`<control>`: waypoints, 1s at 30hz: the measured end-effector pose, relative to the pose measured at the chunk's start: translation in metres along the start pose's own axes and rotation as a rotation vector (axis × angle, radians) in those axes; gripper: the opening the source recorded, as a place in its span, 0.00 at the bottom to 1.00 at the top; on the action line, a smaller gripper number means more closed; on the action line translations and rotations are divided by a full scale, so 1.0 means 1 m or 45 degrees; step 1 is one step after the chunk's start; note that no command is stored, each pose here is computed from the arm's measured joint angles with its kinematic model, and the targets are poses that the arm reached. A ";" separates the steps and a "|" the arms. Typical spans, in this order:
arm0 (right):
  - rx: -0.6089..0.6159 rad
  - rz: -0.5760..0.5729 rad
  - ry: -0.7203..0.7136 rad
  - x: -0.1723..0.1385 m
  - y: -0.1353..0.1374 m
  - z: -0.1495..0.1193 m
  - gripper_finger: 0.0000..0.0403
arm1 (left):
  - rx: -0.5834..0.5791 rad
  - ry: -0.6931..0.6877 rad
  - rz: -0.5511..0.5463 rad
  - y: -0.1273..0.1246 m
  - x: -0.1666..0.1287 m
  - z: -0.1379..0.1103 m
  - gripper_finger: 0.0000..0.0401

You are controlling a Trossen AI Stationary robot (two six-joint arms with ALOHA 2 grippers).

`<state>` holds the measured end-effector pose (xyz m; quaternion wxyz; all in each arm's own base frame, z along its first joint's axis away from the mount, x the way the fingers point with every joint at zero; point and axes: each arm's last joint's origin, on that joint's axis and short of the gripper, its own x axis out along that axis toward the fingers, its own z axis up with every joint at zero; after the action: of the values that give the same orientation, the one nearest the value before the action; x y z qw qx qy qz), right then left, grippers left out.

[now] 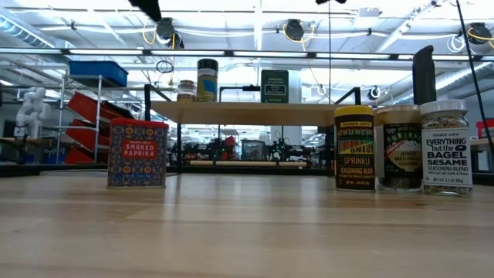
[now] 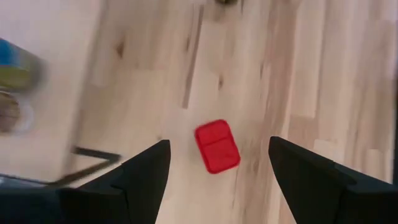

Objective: Shelf spices
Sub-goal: Put the red seasoning can on the shelf

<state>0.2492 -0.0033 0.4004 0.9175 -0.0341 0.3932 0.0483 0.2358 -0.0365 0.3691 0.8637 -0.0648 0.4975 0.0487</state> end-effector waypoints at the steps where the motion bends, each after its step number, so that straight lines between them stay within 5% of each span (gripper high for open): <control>1: -0.001 0.002 0.012 0.004 0.000 -0.003 0.68 | -0.010 0.029 0.007 -0.005 0.011 -0.001 0.70; 15: 0.049 0.034 0.254 0.037 0.002 -0.041 0.68 | -0.202 0.316 0.249 -0.058 0.116 -0.014 0.70; 23: 0.048 0.025 0.173 0.017 0.003 -0.043 0.68 | -0.179 0.321 0.391 -0.068 0.132 -0.021 0.71; 30: 0.056 0.017 0.112 0.002 0.005 -0.045 0.68 | -0.183 0.312 0.410 -0.065 0.135 -0.021 0.82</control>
<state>0.2176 -0.0029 0.3682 0.8995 -0.0132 0.4345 0.0443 0.2946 -0.1010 0.2459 0.7709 -0.0511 0.5980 0.2132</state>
